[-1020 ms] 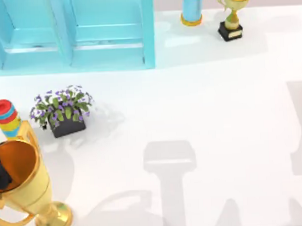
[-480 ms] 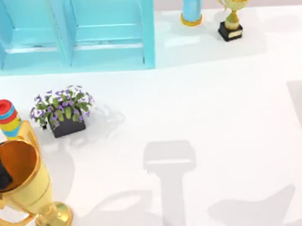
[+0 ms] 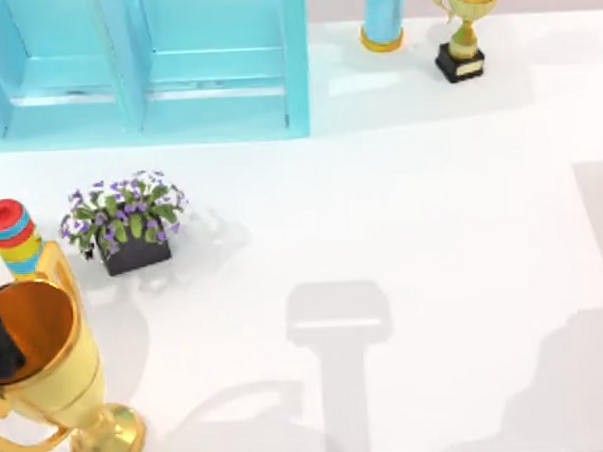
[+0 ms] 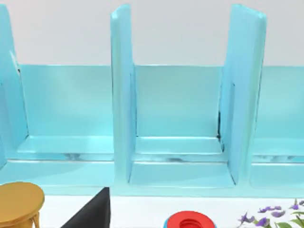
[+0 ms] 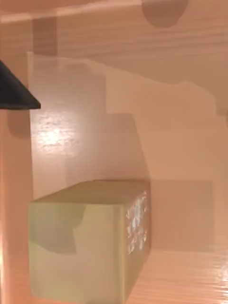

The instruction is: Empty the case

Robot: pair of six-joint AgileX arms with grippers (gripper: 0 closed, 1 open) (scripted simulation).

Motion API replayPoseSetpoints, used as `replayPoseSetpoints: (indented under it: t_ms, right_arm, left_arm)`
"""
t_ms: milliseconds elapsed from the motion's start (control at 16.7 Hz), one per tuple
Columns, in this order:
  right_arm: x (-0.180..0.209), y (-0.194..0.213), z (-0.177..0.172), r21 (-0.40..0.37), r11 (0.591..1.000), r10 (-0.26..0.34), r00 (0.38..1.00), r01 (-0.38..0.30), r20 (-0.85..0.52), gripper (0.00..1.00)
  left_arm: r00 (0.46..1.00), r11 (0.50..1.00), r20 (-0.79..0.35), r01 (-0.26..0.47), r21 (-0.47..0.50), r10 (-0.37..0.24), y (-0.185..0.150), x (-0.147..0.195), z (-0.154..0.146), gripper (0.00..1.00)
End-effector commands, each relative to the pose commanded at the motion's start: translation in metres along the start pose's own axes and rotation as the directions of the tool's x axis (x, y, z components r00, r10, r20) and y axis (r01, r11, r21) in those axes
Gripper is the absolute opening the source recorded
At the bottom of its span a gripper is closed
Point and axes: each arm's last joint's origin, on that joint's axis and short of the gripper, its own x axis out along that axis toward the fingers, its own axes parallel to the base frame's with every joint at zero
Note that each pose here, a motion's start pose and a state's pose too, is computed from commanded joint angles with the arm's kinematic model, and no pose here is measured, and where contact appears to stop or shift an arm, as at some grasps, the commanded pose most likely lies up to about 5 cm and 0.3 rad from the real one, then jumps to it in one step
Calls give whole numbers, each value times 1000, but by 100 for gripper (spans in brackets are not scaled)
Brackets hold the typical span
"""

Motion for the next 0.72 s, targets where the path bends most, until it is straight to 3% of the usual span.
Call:
replayPoseSetpoints:
  t_ms: [240, 720]
  right_arm:
    - [10, -22, 12, -2, 999, 51, 992, -51, -114, 100]
    - [22, -23, 12, -3, 998, 55, 991, -56, -123, 100]
  left_arm:
    - [1000, 1000, 0, 0, 0, 0, 0, 0, 0, 100]
    - [1000, 1000, 0, 0, 0, 0, 0, 0, 0, 100]
